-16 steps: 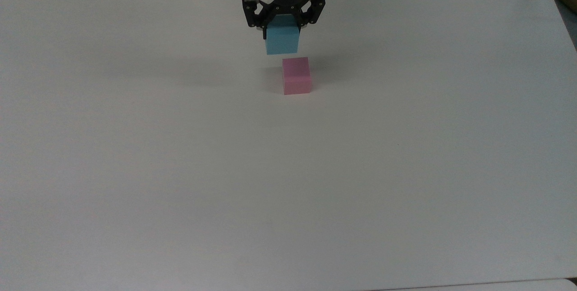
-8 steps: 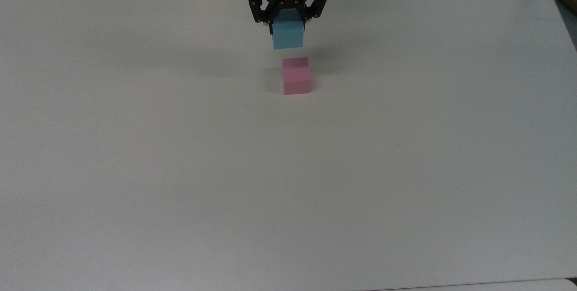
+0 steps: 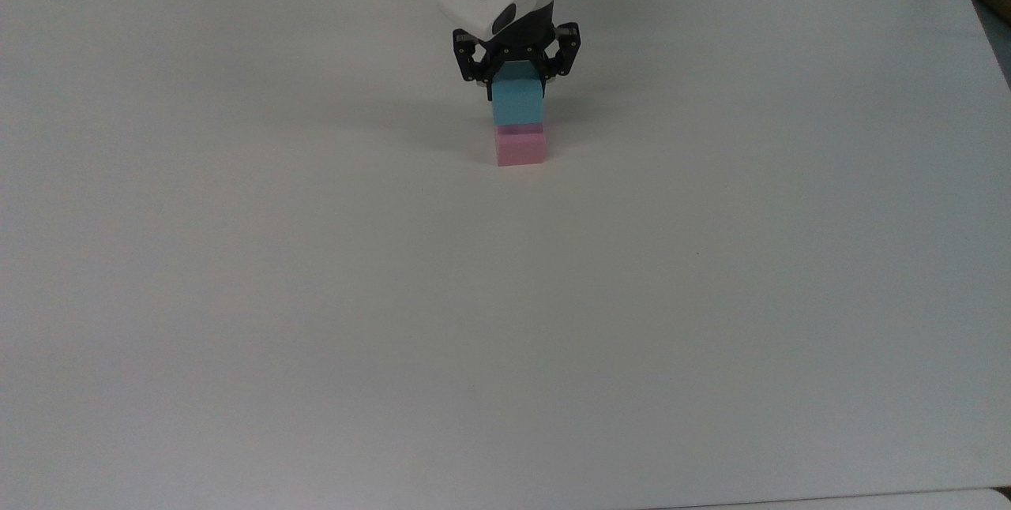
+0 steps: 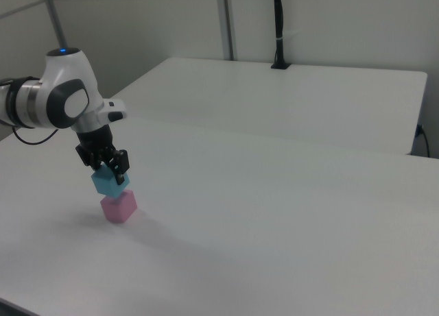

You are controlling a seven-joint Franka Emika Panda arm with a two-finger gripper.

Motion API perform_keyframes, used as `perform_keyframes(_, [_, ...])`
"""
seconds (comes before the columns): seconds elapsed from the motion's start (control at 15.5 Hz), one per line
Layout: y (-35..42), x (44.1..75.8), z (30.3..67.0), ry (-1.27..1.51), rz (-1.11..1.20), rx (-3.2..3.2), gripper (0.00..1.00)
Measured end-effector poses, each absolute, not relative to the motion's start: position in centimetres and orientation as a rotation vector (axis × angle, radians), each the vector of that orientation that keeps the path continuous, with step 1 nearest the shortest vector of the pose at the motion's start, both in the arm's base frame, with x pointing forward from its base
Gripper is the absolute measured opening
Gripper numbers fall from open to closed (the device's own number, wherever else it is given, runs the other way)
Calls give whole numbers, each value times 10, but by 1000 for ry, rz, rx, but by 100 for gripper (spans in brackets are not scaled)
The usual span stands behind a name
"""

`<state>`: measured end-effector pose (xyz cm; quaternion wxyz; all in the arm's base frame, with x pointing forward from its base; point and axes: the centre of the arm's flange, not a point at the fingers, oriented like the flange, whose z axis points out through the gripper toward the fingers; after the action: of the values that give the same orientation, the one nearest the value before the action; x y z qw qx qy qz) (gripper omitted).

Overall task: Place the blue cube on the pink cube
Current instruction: 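Lower the light-blue cube onto the top of the pink cube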

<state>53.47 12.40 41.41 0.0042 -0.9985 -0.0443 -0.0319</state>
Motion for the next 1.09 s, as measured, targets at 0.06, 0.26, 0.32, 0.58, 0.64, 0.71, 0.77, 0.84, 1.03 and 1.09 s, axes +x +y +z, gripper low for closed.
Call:
perform_keyframes(0.06, [125, 536, 409, -126, -96, -3120, 61])
perform_keyframes(0.26, [128, 540, 395, -103, -82, -3103, 61])
perform_keyframes(0.32, [129, 541, 391, -104, -76, -3103, 61])
perform_keyframes(0.58, [137, 541, 385, -122, -62, -3103, 61])
perform_keyframes(0.64, [137, 541, 385, -122, -64, -3102, 61])
perform_keyframes(0.71, [137, 542, 386, -122, -67, -3102, 61])
perform_keyframes(0.77, [137, 542, 388, -121, -72, -3101, 61])
perform_keyframes(0.84, [136, 543, 390, -120, -78, -3100, 61])
perform_keyframes(1.03, [137, 544, 391, -129, -84, -3099, 61])
perform_keyframes(1.09, [137, 545, 392, -136, -85, -3099, 61])
